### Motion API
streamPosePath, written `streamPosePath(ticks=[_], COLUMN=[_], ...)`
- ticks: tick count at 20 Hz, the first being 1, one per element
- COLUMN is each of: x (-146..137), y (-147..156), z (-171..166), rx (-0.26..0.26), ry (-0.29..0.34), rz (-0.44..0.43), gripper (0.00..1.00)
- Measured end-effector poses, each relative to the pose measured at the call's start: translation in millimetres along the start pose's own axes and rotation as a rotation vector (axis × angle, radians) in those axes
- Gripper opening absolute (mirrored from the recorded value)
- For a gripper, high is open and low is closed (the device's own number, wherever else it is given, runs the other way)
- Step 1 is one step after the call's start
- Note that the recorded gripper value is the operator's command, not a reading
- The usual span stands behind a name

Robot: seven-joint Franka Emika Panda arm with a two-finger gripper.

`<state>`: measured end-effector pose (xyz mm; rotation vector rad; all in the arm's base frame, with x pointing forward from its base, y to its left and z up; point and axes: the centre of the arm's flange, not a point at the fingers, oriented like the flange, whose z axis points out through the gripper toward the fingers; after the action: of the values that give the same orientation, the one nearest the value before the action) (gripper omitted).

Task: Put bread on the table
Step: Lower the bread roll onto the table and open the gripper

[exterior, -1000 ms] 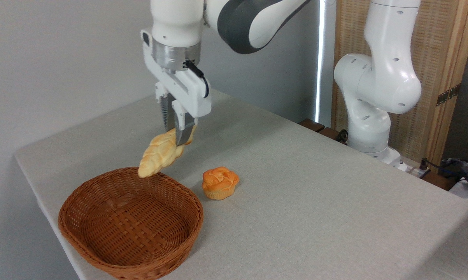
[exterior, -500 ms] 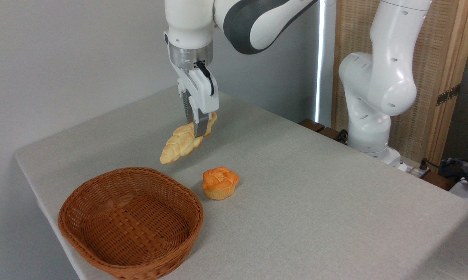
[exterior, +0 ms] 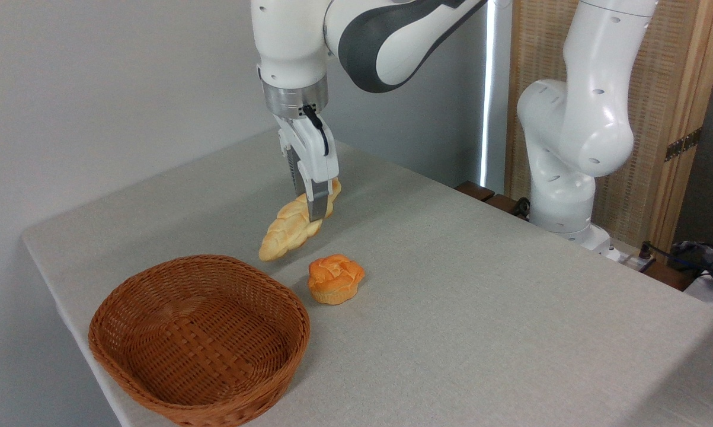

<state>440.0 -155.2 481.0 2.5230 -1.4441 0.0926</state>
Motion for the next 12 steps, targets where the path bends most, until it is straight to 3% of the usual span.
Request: streamPosePath(ticks=[10, 12], x=[0.0, 0.0], y=[-2.0, -2.1], z=[4.4, 4.3], rx=[0.000, 0.000], ry=[-0.010, -0.009], rz=[-0.001, -0.001], gripper=[1.00, 1.00])
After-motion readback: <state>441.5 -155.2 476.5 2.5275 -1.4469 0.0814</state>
